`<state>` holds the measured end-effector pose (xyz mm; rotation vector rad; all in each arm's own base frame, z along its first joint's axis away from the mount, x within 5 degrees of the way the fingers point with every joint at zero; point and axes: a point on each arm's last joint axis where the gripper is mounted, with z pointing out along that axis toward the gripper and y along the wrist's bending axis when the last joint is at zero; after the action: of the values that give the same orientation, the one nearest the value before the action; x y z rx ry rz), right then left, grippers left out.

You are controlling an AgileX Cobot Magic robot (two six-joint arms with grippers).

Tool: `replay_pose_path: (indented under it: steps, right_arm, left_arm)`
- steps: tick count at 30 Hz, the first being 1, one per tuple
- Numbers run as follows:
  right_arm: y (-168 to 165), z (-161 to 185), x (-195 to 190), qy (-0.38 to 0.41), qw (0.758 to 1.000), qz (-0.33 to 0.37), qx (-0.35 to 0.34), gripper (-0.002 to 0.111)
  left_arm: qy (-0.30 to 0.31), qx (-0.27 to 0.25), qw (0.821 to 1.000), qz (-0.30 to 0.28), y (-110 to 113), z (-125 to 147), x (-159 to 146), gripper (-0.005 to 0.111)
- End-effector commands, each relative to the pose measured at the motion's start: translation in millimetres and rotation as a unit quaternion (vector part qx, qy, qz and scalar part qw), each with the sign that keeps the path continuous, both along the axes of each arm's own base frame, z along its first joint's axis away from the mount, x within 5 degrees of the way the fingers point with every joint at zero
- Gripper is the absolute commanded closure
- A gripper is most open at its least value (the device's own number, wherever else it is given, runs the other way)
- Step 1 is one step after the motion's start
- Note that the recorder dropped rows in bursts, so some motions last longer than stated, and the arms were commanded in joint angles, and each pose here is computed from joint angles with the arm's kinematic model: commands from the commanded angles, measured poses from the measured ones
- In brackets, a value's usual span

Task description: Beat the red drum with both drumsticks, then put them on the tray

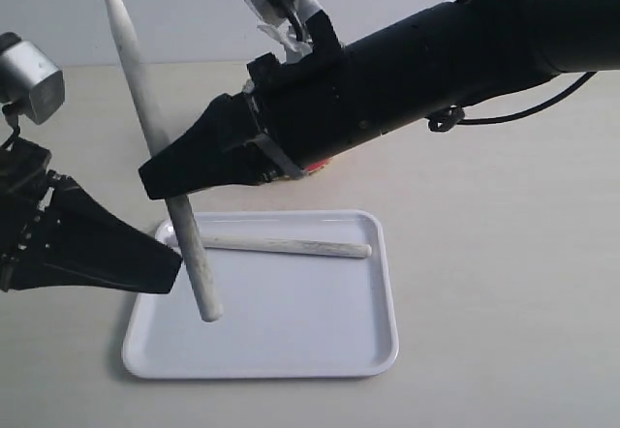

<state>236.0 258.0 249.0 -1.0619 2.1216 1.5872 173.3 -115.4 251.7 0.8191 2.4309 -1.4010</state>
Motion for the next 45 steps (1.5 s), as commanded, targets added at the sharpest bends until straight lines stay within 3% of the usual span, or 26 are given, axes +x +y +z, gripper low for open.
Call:
replay_pose_path:
  steps: [1,3,6,8,9,15,19,29,45]
  right_arm:
    - [-13.4,-21.2,7.7,-0.019,0.988,-0.049,-0.148,0.108]
    - [-23.3,-32.3,11.0,-0.020,0.970,-0.072,-0.230,0.108]
    - [-32.0,-39.5,12.9,-0.029,0.953,-0.079,-0.290,0.108]
    - [-36.4,-42.8,9.7,-0.046,0.945,-0.048,-0.319,0.108]
    - [-38.7,-43.9,7.6,-0.047,0.942,-0.031,-0.330,0.108]
    - [-47.1,-47.7,4.2,-0.068,0.926,0.016,-0.370,0.108]
    - [-41.4,-50.9,-1.6,-0.138,0.897,0.077,-0.413,0.108]
    - [7.6,-57.9,-11.7,-0.280,0.813,0.209,-0.466,0.108]
    - [19.3,-80.0,-5.2,-0.252,0.812,0.238,-0.470,0.108]
  left_arm:
    - [0.042,0.061,0.997,0.008,6.4,-8.6,-3.8,0.067]
    - [0.057,0.073,0.996,0.015,7.6,-9.9,-4.3,0.080]
    - [0.060,0.074,0.995,0.018,7.6,-10.0,-4.1,0.093]
    - [0.054,0.085,0.994,0.044,8.8,-11.5,-0.3,0.106]
    - [0.054,0.101,0.991,0.070,10.9,-12.4,1.9,0.107]
    - [0.026,0.250,0.959,0.134,36.0,-17.4,-1.2,0.107]
    - [0.007,0.309,0.937,0.161,49.2,-13.3,-6.9,0.107]
    - [-0.017,0.314,0.932,0.180,55.0,0.4,-19.9,0.107]
    - [-0.031,0.348,0.922,0.166,62.9,4.4,-29.7,0.107]
